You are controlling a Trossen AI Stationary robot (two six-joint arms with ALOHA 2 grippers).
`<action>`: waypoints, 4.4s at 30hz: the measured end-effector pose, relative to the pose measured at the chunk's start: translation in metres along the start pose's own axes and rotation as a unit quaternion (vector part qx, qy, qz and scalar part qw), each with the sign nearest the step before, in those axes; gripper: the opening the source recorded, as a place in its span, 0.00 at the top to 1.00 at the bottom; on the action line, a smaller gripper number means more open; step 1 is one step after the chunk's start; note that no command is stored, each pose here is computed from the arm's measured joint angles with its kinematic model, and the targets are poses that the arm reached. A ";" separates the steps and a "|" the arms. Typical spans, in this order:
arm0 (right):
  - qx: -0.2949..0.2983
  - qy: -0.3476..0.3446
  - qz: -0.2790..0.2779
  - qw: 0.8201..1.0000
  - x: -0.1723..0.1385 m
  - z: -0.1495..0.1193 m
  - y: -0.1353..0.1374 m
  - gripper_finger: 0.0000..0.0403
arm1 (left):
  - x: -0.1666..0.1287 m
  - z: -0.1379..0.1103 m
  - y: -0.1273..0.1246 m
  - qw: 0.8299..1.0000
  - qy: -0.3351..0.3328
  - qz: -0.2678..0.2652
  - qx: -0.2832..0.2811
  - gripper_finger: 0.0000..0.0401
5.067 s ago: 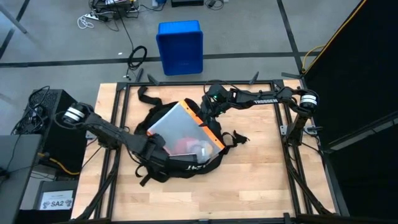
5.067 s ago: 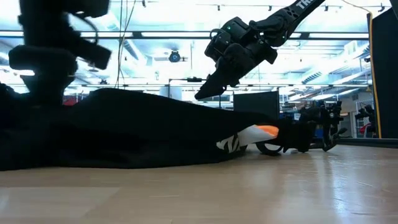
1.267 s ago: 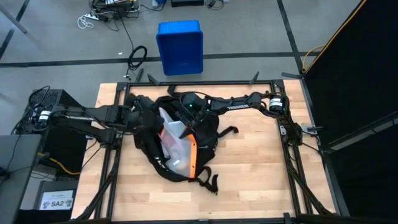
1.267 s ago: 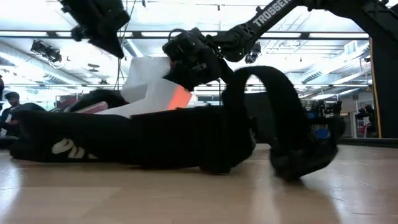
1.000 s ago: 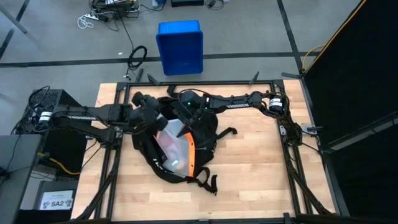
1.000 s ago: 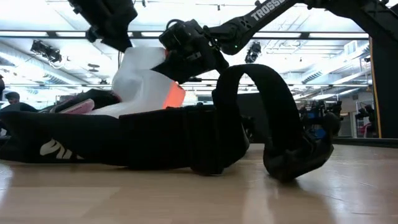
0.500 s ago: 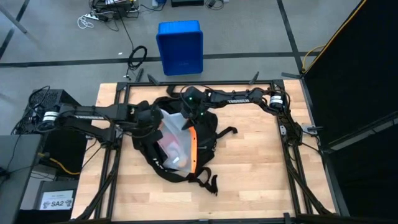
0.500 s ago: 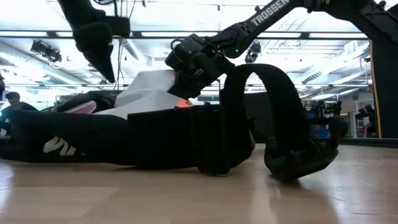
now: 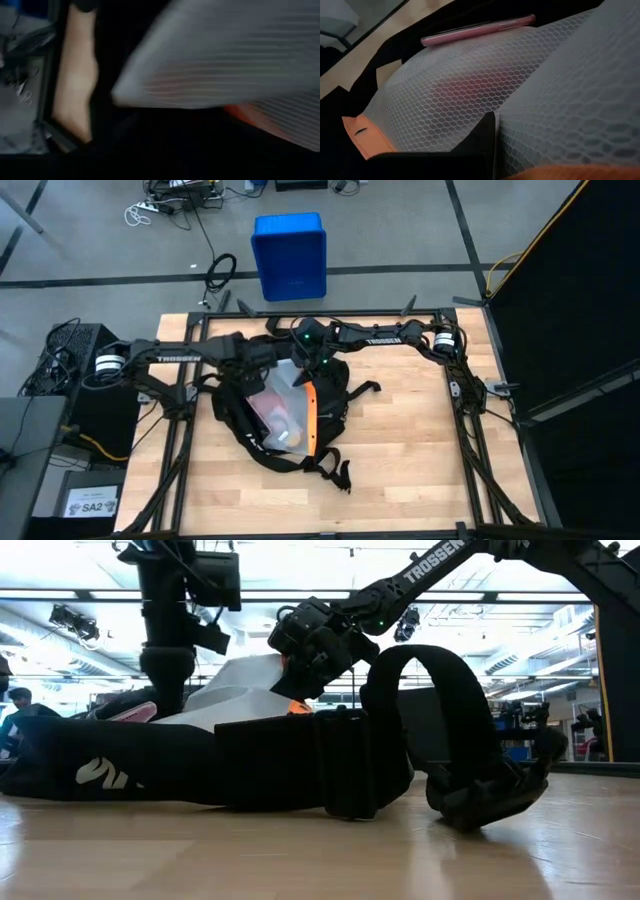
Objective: Unpack backpack
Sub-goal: Close the backpack
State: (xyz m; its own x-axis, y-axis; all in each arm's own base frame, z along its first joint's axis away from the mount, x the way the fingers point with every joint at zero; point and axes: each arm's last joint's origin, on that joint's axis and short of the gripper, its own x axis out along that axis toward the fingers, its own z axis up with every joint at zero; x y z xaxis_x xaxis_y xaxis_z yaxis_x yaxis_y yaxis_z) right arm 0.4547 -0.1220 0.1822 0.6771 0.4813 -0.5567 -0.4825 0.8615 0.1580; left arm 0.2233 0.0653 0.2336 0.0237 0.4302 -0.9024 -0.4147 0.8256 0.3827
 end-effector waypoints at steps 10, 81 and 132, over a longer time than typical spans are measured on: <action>-0.001 0.001 0.002 1.000 -0.001 -0.001 -0.001 1.00 | 0.017 0.010 0.015 0.994 0.047 -0.101 -0.008 0.31; 0.154 0.034 -0.360 0.919 -0.039 0.001 -0.032 1.00 | -0.117 0.054 0.028 0.952 -0.255 -0.135 -0.105 1.00; 0.070 0.120 -0.312 0.940 -0.114 0.054 0.051 0.29 | -0.111 0.039 0.010 0.972 -0.196 -0.110 -0.065 1.00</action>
State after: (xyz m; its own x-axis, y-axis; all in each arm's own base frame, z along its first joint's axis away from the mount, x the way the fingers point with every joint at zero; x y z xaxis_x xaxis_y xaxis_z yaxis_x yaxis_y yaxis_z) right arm 0.3822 -0.1242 0.2977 0.6515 -0.1606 -0.7415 0.0556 0.9848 -0.1645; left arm 0.2525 0.0402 0.3452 0.4584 0.3760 -0.8053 -0.4709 0.8712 0.1387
